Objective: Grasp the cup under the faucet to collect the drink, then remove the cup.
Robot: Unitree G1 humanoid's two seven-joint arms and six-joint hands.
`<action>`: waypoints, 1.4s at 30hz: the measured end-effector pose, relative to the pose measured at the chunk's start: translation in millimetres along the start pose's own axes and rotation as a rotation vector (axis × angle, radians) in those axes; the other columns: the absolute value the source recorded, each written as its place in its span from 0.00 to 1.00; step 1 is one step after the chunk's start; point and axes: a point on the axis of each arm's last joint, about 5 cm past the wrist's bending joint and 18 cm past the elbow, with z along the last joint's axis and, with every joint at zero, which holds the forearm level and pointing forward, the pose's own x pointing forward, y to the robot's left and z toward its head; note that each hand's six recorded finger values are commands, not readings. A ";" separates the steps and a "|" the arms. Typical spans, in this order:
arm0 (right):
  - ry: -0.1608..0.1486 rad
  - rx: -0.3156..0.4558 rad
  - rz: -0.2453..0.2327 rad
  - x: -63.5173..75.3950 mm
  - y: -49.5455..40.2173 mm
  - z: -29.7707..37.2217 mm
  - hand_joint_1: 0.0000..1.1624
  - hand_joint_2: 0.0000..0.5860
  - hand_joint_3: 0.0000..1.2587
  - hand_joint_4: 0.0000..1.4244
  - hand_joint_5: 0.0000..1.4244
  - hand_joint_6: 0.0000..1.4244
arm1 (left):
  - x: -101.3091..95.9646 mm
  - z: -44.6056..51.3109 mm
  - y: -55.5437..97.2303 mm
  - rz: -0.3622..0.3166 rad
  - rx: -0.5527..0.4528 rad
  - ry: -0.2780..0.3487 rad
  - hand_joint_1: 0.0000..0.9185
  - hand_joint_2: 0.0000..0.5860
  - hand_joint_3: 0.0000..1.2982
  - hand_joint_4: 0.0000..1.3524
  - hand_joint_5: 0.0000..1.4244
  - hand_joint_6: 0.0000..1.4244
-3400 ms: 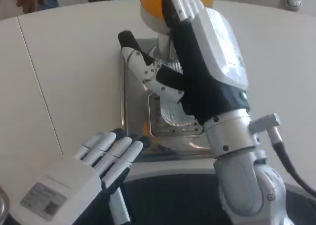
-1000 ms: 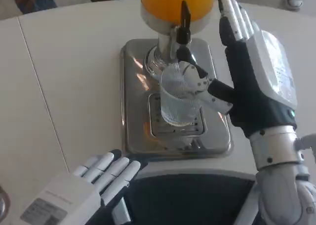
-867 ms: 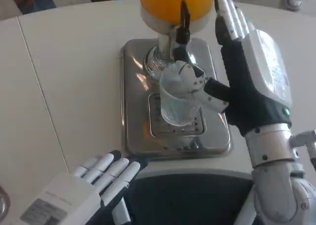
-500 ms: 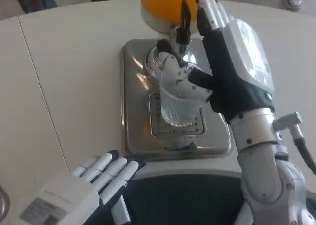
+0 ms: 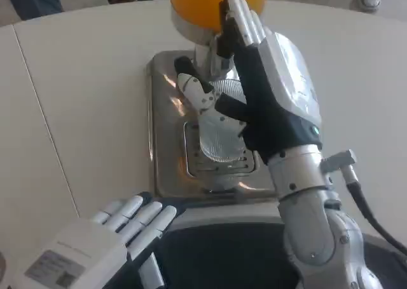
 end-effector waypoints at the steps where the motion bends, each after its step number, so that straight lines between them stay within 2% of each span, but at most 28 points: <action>1: -0.002 0.005 0.002 -0.1 1.1 -0.2 0.40 0.76 0.01 0.00 0.00 0.00 | 0.0 -0.1 -0.1 -0.001 0.000 0.001 0.09 0.18 0.00 0.00 0.00 0.06; 9: -0.021 0.022 0.012 2.1 8.4 -2.1 0.40 0.76 0.01 0.00 0.00 0.00 | -0.5 -2.4 -2.2 -0.012 -0.006 0.011 0.08 0.18 0.00 0.00 0.00 0.06; 16: -0.029 -0.024 0.030 6.6 9.8 -1.0 0.40 0.76 0.01 0.00 0.00 0.00 | 0.1 -3.8 -2.6 -0.013 -0.009 0.016 0.08 0.18 0.00 0.00 0.00 0.06; 28: -0.019 -0.123 0.075 14.2 12.6 9.5 0.40 0.76 0.00 0.00 0.00 0.00 | 2.8 -8.8 -5.1 -0.023 -0.016 0.031 0.08 0.18 0.00 0.00 0.00 0.06; 33: -0.020 -0.146 0.083 16.6 14.5 10.9 0.39 0.76 0.00 0.00 0.00 0.00 | 5.0 -10.4 -5.5 -0.020 -0.023 0.036 0.07 0.18 0.00 0.00 0.00 0.06; 37: -0.020 -0.152 0.085 17.7 15.0 10.8 0.39 0.76 0.00 0.00 0.00 0.00 | 9.3 -11.5 -5.9 -0.021 -0.081 0.057 0.07 0.17 0.00 0.00 0.00 0.07; 42: -0.020 -0.158 0.086 18.1 14.8 10.1 0.38 0.76 0.00 0.00 0.00 0.00 | 15.4 -14.0 -3.9 0.018 -0.191 0.107 0.06 0.17 0.00 0.00 0.00 0.09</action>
